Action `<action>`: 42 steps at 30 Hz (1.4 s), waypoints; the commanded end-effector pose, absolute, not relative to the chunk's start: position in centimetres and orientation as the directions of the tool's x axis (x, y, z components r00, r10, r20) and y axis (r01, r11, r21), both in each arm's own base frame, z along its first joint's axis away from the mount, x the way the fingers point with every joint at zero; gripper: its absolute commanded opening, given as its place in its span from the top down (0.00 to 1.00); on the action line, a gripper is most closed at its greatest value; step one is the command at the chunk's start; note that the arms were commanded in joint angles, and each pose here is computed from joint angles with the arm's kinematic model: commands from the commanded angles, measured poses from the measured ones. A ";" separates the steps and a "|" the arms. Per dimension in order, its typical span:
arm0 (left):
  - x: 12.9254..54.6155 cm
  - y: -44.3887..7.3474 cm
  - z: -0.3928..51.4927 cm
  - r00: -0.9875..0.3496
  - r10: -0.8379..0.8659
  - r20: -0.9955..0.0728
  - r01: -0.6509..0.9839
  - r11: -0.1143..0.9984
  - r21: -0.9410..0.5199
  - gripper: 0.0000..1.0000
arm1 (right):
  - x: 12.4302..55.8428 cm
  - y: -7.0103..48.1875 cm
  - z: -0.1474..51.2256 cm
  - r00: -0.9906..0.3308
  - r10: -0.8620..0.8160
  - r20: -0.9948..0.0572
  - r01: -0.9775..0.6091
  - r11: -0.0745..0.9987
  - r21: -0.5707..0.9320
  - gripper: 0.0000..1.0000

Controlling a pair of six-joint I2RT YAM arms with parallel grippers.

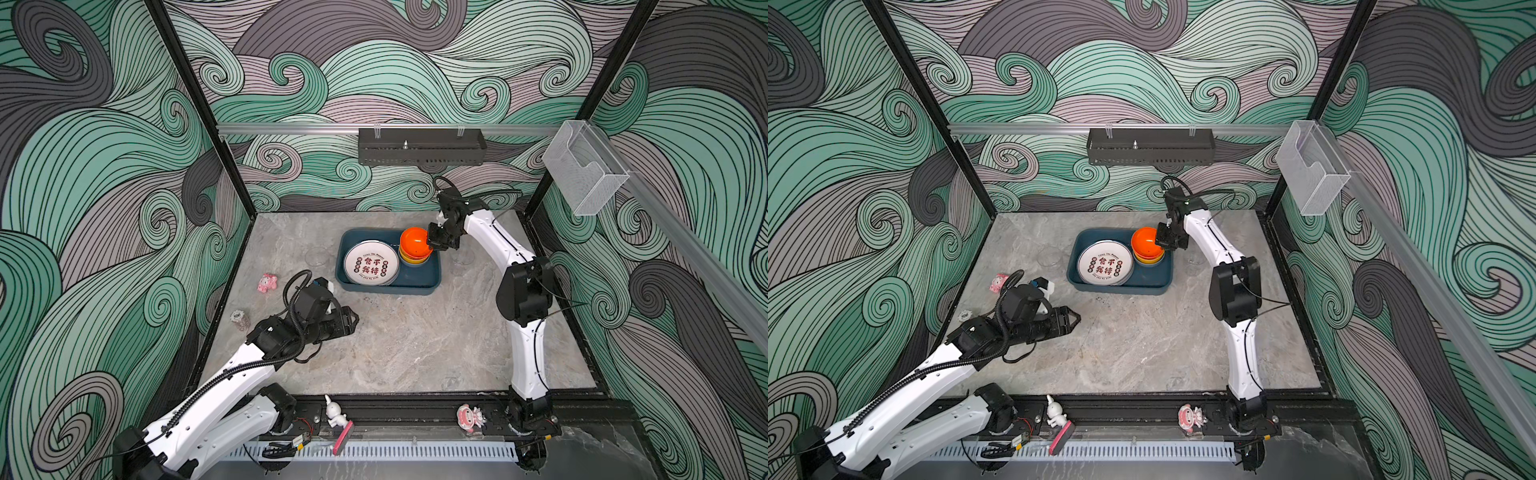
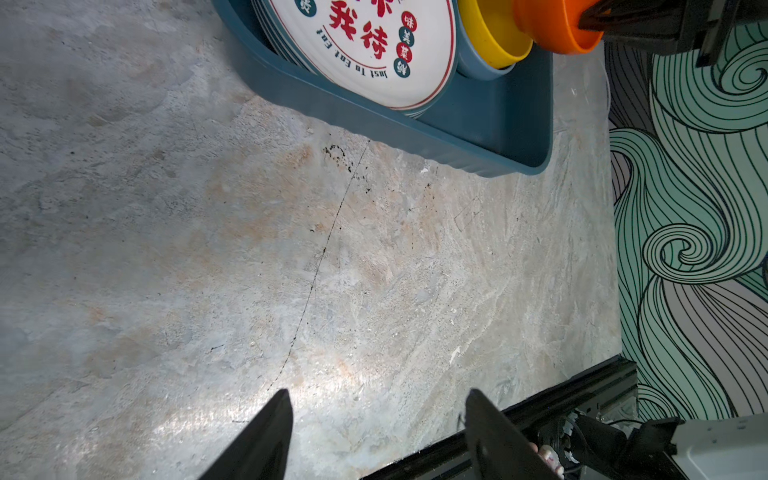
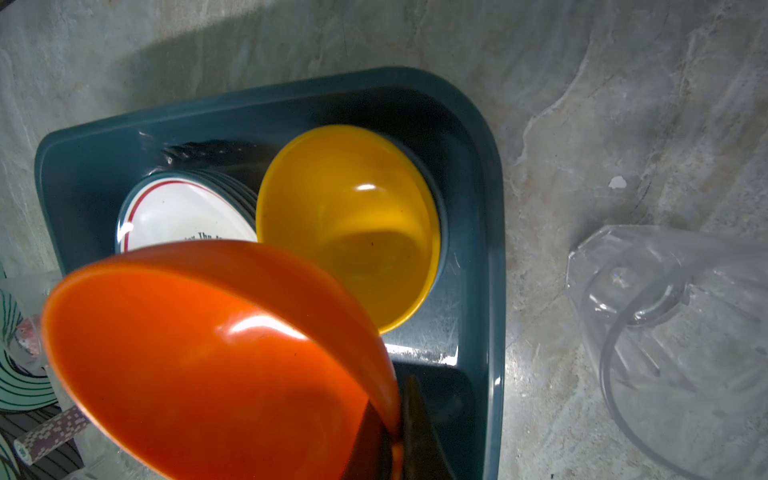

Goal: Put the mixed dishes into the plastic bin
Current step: 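Carry the orange bowl with the right gripper over the yellow bowl, then lower the orange bowl into the yellow bowl and open the right gripper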

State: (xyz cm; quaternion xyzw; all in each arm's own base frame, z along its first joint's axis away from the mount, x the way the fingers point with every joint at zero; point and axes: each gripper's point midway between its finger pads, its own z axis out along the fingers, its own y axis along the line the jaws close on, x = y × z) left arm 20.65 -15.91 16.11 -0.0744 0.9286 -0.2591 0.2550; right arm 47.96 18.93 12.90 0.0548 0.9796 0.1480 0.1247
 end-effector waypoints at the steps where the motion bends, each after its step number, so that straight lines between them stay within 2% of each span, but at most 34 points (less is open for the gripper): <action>1: 20.4 -14.9 15.6 -0.857 -0.288 -0.427 -0.045 0.868 -0.494 0.32 | 48.3 18.5 12.5 -0.968 0.143 -0.204 0.080 0.953 0.291 0.97; 20: 20.4 -14.7 14.9 -0.862 -0.298 -0.409 -0.063 0.865 -0.497 0.32 | 49.7 18.4 8.9 -0.976 0.151 -0.159 0.107 0.960 0.258 0.96; 33: 20.4 -14.7 14.5 -0.864 -0.307 -0.399 -0.072 0.859 -0.507 0.32 | 50.3 18.6 8.4 -0.972 0.169 -0.161 0.123 0.958 0.260 0.93; 39: 20.4 -14.7 14.5 -0.864 -0.311 -0.396 -0.074 0.857 -0.510 0.32 | 50.2 18.8 9.0 -0.972 0.166 -0.169 0.118 0.957 0.263 0.79; 42: 20.5 -14.7 14.6 -0.862 -0.313 -0.399 -0.073 0.855 -0.513 0.32 | 50.1 18.7 9.8 -0.970 0.164 -0.181 0.112 0.957 0.266 0.77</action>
